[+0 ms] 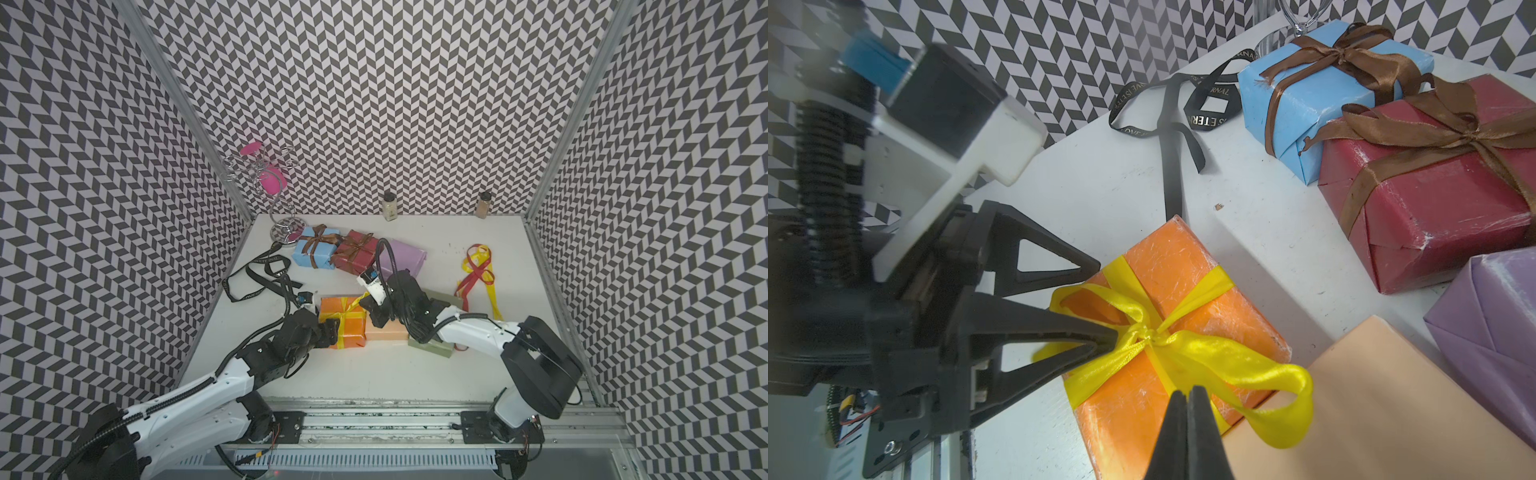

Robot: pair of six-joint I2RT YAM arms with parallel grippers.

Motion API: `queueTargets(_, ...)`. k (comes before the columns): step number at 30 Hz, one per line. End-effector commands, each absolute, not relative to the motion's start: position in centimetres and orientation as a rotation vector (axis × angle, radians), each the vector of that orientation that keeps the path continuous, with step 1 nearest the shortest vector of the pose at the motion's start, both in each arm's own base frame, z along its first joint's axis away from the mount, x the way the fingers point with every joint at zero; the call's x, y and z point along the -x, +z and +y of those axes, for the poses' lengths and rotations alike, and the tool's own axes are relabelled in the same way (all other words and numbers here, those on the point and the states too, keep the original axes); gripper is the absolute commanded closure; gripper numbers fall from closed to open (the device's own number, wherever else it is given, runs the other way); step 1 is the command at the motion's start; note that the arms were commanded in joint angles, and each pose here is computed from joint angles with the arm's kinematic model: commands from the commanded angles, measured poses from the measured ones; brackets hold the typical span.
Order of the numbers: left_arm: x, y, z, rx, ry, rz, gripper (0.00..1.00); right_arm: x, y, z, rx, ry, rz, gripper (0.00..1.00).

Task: Untie the ribbon bows on the gift boxes
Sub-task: Untie the ribbon from the gift box.

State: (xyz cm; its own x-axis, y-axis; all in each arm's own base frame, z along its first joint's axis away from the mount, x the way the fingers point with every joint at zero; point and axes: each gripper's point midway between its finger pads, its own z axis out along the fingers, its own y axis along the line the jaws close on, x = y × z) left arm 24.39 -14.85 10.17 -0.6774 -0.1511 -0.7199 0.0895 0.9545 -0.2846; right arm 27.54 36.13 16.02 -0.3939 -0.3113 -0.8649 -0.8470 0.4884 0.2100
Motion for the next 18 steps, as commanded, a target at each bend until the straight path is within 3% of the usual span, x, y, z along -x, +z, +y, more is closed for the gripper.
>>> queueTargets(1,-23.6,10.5,-15.4,0.024,-0.417,2.327,0.22,-27.9,17.2,36.7,0.948,0.889,1.88,1.0)
queueTargets(18,-23.3,7.2,-12.1,0.146,-0.229,2.352,0.23,-27.7,17.9,36.5,0.95,0.907,1.864,1.0)
